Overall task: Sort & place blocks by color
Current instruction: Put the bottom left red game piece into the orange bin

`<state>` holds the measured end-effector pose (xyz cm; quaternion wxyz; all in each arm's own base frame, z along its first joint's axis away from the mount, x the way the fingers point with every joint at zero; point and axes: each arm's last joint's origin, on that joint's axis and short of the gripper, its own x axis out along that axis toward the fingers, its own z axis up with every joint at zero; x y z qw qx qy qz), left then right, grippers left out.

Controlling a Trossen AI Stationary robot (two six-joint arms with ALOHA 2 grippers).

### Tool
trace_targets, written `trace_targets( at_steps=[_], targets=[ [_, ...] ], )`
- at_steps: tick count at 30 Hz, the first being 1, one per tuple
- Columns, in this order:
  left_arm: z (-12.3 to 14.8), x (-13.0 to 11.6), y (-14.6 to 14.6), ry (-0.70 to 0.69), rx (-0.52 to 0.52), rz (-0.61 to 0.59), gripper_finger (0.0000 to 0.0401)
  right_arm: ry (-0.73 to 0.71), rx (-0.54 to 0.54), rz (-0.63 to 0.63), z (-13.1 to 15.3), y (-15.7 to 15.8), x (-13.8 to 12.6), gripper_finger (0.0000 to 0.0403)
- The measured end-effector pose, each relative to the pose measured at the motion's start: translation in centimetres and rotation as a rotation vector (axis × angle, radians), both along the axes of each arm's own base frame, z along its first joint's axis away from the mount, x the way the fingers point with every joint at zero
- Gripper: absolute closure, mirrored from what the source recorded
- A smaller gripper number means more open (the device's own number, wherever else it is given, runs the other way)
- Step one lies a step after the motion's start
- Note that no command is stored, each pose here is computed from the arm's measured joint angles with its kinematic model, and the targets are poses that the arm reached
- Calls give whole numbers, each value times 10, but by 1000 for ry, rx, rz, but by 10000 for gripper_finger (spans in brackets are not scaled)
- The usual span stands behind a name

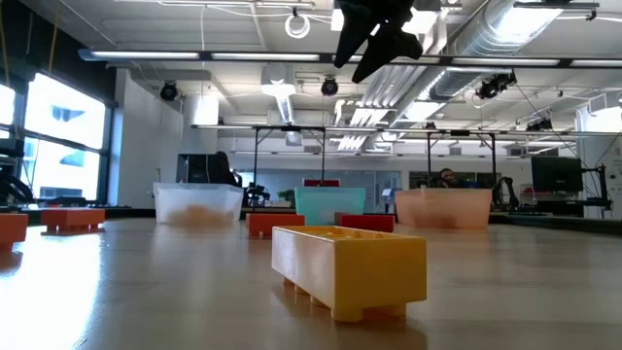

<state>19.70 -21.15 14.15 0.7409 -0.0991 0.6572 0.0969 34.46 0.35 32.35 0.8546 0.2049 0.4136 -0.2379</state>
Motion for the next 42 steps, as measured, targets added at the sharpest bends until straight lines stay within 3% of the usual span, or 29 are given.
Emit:
trace_targets(
  at_steps=[8, 16, 24, 35, 42],
  targets=[
    [1, 1, 0, -16, 19, -47, 295, -1, 3, 13, 0, 6, 0, 206],
    [1, 3, 1, -12, -11, -50, 295, -4, 7, 52, 0, 18, 0, 206],
    [13, 16, 10, -55, -89, -89, 295, -100, 31, 200, 6, 40, 7, 206],
    [74, 29, 56, -263, -178, -79, 295, -208, 71, 311, 14, 60, 12, 206],
    [111, 32, 97, -413, -213, -58, 295, -246, 87, 522, 17, 66, 14, 206]
  ],
)
